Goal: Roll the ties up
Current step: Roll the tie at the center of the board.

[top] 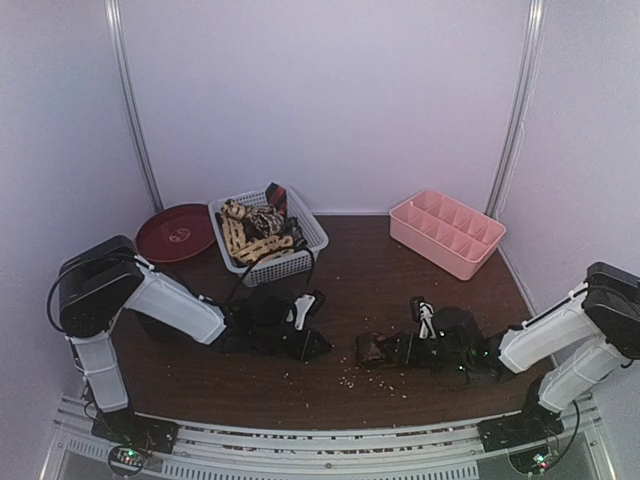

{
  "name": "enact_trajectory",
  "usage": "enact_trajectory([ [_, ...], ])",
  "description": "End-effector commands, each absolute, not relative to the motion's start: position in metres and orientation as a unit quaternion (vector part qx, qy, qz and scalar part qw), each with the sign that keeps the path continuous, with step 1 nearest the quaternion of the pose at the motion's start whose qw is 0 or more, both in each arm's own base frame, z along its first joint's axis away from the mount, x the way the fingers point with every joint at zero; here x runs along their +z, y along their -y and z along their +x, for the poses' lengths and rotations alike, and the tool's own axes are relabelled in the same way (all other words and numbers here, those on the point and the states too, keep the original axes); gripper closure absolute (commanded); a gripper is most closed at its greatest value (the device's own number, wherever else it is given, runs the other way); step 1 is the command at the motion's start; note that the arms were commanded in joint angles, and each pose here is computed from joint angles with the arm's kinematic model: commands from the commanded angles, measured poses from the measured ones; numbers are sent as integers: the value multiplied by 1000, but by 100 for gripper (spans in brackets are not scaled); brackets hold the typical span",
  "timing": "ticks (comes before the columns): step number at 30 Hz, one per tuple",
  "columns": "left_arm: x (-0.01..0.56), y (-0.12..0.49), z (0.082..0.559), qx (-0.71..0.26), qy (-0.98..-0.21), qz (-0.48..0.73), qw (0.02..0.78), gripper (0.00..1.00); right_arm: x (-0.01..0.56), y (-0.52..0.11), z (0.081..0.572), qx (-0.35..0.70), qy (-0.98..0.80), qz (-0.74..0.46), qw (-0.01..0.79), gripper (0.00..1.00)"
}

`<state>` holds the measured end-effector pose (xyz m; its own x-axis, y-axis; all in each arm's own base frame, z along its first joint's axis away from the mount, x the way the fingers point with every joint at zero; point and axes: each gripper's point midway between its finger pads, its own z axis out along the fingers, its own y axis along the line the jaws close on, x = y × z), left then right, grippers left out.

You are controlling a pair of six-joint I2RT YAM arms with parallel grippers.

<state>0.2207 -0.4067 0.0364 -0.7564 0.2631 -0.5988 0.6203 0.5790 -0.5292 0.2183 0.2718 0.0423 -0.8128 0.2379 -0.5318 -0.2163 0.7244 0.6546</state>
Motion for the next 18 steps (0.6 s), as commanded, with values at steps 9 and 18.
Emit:
enact_trajectory([
  [9,36,383,208,-390,-850,257,243,90,31,-324,205,424,-870,16,252,65],
  [18,38,392,236,-377,-848,263,266,90,36,-323,217,394,-876,-1,277,65],
])
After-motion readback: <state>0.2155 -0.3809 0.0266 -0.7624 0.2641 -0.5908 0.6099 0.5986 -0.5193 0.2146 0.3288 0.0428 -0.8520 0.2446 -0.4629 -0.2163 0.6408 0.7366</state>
